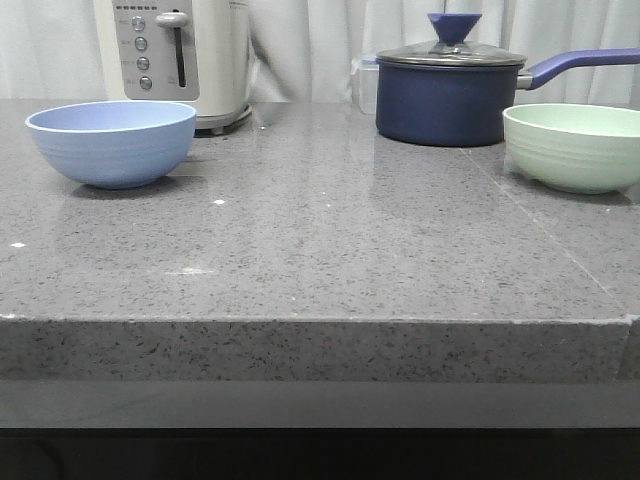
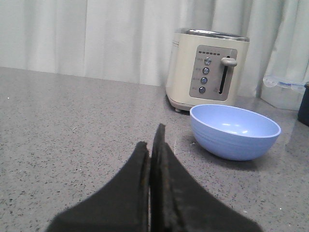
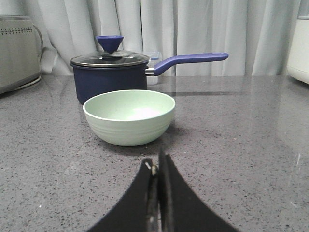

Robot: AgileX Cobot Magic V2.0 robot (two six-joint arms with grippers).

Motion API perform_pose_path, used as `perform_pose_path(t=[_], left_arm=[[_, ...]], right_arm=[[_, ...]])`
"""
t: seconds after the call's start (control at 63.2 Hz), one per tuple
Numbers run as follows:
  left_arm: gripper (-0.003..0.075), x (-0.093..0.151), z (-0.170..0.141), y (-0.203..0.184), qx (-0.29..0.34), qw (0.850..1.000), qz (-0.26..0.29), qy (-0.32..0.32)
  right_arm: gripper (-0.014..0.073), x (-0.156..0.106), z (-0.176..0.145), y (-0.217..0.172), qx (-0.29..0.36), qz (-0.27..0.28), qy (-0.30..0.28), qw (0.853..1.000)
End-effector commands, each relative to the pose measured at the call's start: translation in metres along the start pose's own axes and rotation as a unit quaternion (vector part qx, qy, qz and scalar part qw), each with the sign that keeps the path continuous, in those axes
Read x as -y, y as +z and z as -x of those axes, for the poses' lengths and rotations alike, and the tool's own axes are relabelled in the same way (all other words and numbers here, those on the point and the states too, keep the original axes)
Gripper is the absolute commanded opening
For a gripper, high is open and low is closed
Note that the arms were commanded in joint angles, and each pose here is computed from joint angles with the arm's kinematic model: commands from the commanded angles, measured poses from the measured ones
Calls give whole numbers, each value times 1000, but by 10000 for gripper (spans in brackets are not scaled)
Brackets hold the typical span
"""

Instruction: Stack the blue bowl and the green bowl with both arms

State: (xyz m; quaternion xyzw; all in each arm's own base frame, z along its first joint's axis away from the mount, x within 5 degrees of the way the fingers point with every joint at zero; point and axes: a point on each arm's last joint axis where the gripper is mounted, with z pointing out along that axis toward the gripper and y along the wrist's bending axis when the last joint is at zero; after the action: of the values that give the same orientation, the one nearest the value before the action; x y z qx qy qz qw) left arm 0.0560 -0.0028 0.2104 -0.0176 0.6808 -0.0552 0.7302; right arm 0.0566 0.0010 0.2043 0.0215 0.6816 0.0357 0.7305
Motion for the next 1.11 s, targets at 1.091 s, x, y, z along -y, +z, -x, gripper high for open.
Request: perform_pose_path(t=[1.091], left_arm=[[-20, 10, 90, -18, 100, 995, -12, -3]], right_arm=[[-55, -6, 74, -15, 88, 5, -16, 996]])
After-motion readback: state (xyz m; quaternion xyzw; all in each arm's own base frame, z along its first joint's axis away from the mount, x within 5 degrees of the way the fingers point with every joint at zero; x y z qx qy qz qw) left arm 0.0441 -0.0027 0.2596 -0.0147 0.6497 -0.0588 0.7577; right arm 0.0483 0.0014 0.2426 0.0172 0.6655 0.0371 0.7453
